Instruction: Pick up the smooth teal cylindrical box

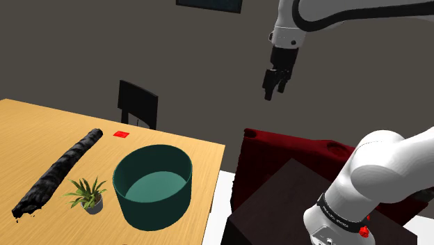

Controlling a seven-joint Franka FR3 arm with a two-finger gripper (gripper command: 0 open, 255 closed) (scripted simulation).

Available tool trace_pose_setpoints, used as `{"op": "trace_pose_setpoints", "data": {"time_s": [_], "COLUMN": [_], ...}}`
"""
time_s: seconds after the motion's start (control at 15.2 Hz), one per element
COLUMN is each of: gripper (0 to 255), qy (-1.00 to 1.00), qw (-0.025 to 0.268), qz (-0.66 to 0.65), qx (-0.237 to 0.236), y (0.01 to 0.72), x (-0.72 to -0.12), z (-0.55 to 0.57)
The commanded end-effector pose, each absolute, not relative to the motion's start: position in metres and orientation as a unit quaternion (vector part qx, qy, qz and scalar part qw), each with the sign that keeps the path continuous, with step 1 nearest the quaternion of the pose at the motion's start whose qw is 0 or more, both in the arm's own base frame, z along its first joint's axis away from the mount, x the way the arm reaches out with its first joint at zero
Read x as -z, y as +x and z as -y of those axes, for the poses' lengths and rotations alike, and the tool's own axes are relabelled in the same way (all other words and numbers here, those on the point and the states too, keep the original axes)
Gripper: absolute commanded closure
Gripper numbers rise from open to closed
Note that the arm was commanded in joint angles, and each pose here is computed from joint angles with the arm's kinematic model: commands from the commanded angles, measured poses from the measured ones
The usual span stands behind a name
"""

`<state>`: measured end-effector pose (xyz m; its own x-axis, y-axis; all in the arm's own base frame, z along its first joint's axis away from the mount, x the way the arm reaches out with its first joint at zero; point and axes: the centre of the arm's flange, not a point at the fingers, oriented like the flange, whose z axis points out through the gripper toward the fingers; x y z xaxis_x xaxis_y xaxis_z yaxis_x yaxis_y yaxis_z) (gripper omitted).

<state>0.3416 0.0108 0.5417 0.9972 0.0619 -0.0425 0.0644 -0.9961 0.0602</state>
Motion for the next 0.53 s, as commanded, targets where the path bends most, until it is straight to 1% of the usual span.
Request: {"op": "trace_pose_setpoints", "data": {"time_s": [0.0, 0.46], "gripper": [0, 0], "qy": [0.999, 0.999], "qw": [0.029, 0.024], "qz": [-0.031, -0.029], "qx": [0.019, 0.016], "y": [0.358, 0.405], "x": [-0.522, -0.457], "z": [-0.023, -0.067]}}
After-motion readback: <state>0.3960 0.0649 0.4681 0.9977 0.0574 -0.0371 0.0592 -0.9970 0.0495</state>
